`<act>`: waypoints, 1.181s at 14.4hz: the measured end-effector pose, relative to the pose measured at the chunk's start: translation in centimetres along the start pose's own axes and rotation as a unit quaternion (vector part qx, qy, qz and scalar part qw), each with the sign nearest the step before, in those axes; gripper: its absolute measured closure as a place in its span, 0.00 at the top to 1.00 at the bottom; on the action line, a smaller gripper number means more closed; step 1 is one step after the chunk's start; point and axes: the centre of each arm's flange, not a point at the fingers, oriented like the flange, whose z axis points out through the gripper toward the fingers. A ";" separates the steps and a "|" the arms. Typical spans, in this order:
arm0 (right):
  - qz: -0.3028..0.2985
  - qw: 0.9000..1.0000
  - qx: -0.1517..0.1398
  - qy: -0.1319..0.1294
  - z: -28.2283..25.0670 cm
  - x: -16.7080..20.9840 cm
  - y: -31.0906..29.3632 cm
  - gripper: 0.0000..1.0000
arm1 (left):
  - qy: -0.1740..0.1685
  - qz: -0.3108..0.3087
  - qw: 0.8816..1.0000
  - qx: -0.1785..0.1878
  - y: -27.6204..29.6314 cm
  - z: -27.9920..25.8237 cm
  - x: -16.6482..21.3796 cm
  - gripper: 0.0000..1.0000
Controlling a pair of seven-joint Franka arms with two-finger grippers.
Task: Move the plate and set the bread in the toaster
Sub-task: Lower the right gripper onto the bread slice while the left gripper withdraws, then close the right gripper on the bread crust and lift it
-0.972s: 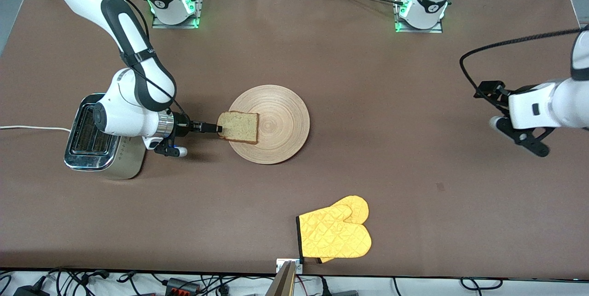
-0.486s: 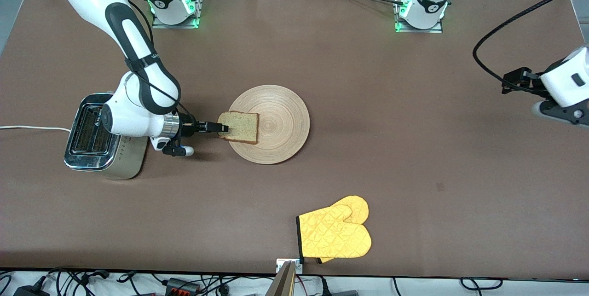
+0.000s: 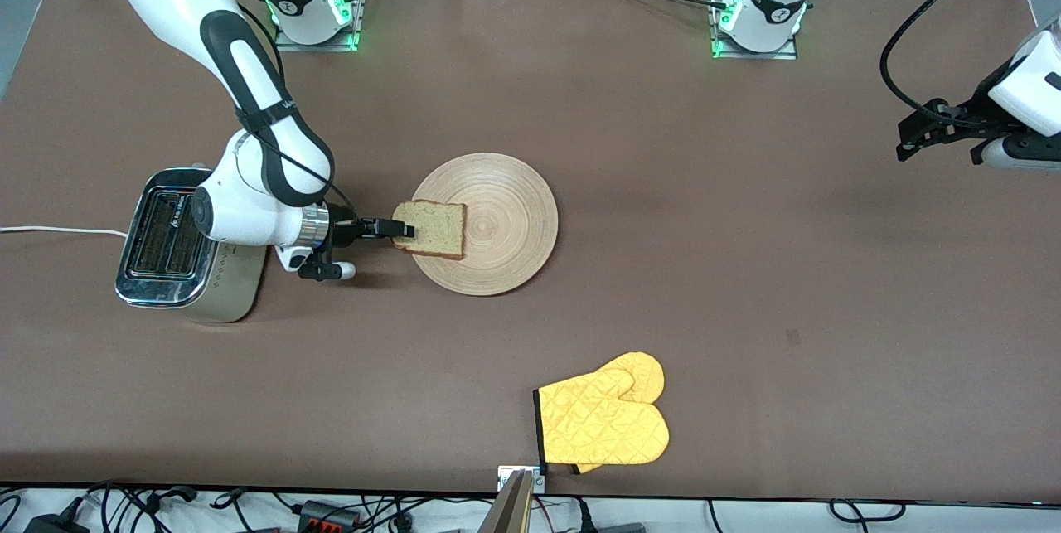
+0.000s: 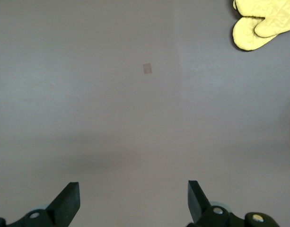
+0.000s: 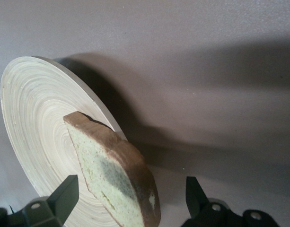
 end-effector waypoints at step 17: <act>-0.002 1.000 0.015 -0.001 1.0 -0.5 -1.0 0.47 | -0.013 -0.001 1.000 0.000 0.2 -0.2 -0.3 1.00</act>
